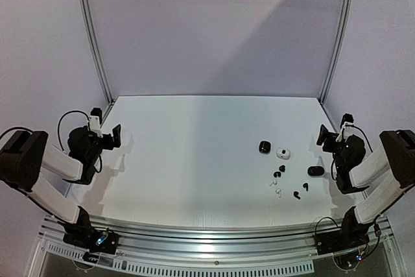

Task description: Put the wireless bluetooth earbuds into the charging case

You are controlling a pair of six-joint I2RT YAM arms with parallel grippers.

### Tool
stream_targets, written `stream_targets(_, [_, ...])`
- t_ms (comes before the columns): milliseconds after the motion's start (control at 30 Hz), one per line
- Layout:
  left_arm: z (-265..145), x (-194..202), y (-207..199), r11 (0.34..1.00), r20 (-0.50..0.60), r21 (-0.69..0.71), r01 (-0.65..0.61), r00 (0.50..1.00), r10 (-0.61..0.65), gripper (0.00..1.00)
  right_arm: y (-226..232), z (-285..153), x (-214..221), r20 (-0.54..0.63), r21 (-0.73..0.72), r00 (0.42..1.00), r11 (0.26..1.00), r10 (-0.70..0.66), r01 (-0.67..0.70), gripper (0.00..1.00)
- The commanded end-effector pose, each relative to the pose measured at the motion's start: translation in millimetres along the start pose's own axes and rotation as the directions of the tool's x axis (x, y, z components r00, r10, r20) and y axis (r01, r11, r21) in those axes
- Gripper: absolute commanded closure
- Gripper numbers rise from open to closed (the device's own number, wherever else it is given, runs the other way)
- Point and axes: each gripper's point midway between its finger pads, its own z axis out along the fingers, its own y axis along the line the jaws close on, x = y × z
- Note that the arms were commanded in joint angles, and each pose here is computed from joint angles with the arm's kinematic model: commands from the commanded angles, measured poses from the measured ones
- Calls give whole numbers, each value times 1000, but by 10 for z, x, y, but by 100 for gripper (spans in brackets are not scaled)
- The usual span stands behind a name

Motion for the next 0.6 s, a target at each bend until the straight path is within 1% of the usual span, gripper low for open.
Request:
stream_targets(0, [27, -6, -22, 1000, 8, 3, 0, 1000, -1, 1, -23, 47, -10, -4, 16, 1000, 1000, -8, 8, 1])
stream_targets(100, [28, -8, -22, 1000, 10, 3, 2, 1000, -2, 1, 22, 95, -67, -61, 5, 998, 1000, -26, 26, 1])
stream_targets(133, [29, -10, -21, 1000, 11, 2, 1, 1000, -1, 1, 67, 109, -215, -55, -8, 998, 1000, -23, 23, 1])
stream_targets(200, [25, -15, -18, 1000, 17, 1, 1, 1000, -1, 1, 205, 142, -321, -110, -75, 991, 995, -70, 62, 1])
stream_targets(267, [18, -17, -22, 1000, 20, 3, -1, 1000, 1, 1, 320, 119, -437, -141, -150, 966, 970, -215, 194, 1])
stream_targets(300, [10, -54, -32, 1000, 32, 9, -10, 999, 9, 1, 363, 107, -472, -160, -181, 953, 956, -259, 230, 1])
stream_targets(367, [22, -154, -154, 996, 34, 85, -37, 999, 35, 1, 497, -7, -497, -199, -293, 910, 908, -364, 299, 1])
stream_targets(400, [47, -256, -272, 985, 34, 160, -60, 998, 55, 1, 575, -77, -451, -215, -374, 869, 859, -447, 349, 1])
stream_targets(433, [58, -205, -420, 964, -34, 255, -67, 996, 78, 1, 645, -182, -367, -251, -454, 829, 817, -500, 356, 1])
stream_targets(467, [67, -308, -577, 931, -46, 357, -74, 994, 96, 1, 704, -352, -202, -303, -558, 767, 757, -566, 340, 1])
stream_targets(500, [73, -432, -702, 896, -57, 440, -61, 994, 95, 1, 723, -454, -109, -317, -625, 708, 700, -632, 345, 1])
stream_targets(533, [70, -531, -805, 862, -79, 506, -28, 994, 79, 1, 730, -492, -100, -324, -658, 673, 669, -665, 345, 1])
stream_targets(567, [60, -640, -894, 828, -92, 561, 5, 994, 57, 1, 692, -616, 52, -370, -707, 600, 634, -709, 313, 1])
